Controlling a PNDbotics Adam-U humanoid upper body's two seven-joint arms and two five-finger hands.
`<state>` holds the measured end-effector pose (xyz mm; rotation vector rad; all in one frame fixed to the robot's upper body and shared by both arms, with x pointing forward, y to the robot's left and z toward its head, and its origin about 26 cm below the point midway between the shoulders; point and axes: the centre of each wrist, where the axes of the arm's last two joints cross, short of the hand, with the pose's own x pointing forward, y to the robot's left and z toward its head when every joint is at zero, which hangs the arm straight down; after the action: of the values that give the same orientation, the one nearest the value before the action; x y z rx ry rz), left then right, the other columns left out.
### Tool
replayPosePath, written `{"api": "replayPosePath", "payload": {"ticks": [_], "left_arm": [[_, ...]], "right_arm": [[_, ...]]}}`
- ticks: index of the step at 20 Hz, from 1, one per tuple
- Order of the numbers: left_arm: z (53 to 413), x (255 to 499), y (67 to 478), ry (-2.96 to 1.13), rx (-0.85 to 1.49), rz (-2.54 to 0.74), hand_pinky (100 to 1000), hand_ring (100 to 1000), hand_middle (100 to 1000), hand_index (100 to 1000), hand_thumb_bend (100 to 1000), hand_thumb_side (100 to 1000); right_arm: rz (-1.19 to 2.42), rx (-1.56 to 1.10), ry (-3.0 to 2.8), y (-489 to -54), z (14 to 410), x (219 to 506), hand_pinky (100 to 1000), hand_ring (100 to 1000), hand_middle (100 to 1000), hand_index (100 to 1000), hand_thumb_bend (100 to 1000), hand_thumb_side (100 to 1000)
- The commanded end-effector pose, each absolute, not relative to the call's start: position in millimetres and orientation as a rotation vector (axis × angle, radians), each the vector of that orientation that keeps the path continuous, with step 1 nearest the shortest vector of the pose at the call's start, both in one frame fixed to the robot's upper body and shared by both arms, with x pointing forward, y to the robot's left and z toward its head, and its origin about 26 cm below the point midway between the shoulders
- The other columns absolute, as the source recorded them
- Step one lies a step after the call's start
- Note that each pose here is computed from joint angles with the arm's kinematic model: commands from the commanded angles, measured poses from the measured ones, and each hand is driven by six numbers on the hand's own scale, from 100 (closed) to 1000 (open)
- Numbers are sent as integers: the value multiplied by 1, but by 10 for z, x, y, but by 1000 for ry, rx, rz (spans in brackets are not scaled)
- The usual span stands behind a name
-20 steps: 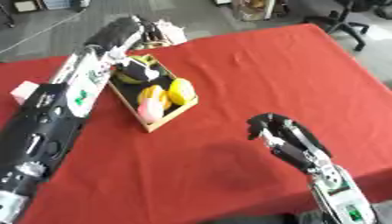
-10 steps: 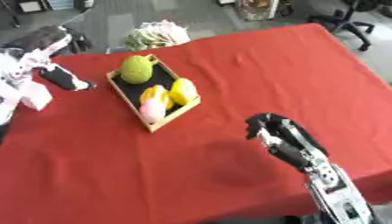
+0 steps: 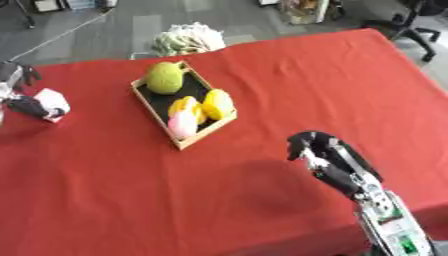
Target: Pick up objects on the table and place them in the box.
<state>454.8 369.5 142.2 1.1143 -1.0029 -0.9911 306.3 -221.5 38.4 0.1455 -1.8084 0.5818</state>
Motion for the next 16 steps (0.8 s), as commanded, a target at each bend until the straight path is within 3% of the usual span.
{"api": "replayPosePath", "payload": {"ticks": [1, 16], "left_arm": [[1534, 4573, 3780, -1017, 1153, -935, 775, 667, 645, 783, 643, 225], [1319, 4548, 3867, -973, 1170, -815, 771, 662, 643, 776, 631, 224]], "right_arm": [[592, 126, -1824, -2263, 441, 3080, 696, 573, 556, 699, 100, 500], [592, 128, -1825, -2265, 445, 3085, 696, 572, 554, 699, 100, 504]]}}
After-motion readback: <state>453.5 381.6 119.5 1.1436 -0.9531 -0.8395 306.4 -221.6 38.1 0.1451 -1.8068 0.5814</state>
